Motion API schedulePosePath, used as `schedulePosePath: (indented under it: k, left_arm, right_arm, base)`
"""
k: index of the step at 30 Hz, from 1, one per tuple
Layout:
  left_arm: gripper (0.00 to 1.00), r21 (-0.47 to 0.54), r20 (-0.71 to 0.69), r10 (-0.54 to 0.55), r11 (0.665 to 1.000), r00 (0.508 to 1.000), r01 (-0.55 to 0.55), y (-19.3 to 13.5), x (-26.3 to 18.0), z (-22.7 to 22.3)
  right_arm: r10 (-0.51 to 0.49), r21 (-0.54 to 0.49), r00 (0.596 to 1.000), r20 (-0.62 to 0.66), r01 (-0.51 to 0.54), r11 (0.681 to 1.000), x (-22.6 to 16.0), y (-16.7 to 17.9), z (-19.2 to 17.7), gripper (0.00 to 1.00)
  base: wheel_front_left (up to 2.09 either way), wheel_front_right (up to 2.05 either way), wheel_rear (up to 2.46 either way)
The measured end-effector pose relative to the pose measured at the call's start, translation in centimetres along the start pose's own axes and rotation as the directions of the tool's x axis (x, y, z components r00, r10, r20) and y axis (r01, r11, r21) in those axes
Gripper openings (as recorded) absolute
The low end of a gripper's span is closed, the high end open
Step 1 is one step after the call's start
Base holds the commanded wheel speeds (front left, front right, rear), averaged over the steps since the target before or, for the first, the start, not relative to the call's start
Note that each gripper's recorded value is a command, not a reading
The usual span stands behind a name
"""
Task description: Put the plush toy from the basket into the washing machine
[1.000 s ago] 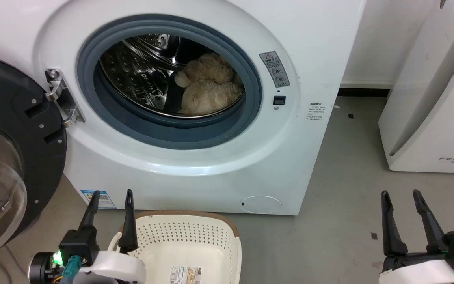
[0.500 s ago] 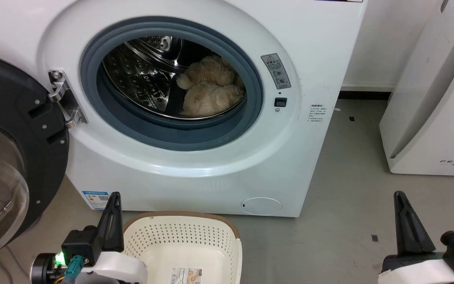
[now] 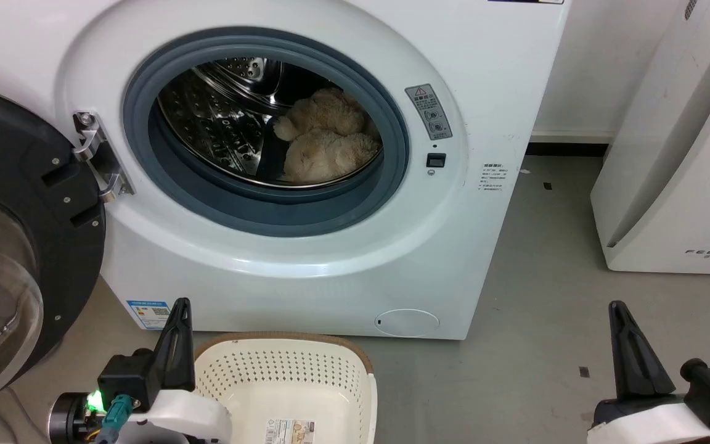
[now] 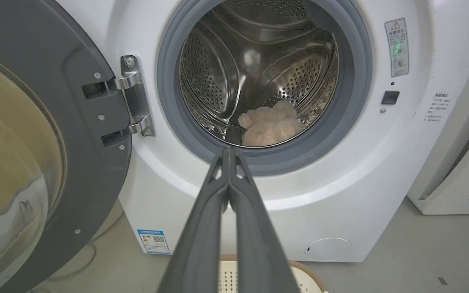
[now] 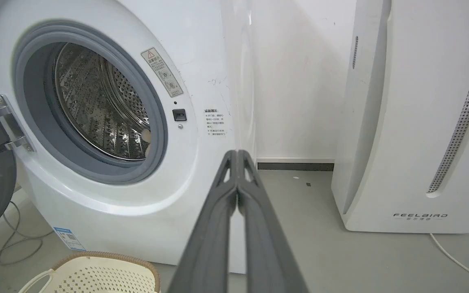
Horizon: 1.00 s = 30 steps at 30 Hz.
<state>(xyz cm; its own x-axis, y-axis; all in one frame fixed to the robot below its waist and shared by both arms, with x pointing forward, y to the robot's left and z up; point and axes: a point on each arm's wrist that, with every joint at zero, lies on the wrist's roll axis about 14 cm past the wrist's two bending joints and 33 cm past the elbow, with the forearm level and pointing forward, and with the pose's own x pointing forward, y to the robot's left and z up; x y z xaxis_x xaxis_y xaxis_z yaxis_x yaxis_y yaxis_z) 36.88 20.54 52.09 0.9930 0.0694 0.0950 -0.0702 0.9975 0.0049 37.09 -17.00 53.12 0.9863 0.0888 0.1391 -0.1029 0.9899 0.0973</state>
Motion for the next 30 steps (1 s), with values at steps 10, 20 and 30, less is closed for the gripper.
schedulePosePath:
  k: [10,20,30]
  left_arm:
    - [0.0,0.0,-0.005,-0.008,1.0,1.0,0.008,-0.29,0.14,0.19]
    - [0.0,0.006,-0.011,-0.018,1.0,1.0,0.018,-0.61,0.28,0.36]
    - [0.0,0.006,-0.016,-0.028,1.0,0.999,0.028,-0.98,0.41,0.53]
  right_arm:
    - [0.003,-0.011,1.0,-0.017,-0.003,1.0,-0.06,0.07,-0.17,0.0]
    - [0.006,-0.024,0.999,-0.035,-0.007,1.0,-0.12,0.16,-0.3,0.0]
    - [0.011,-0.042,0.999,-0.053,-0.013,0.999,-0.18,0.28,-0.48,0.0]
  base:
    - [0.0,0.0,0.0]
    - [0.0,0.0,0.0]
    - [0.0,0.0,0.0]
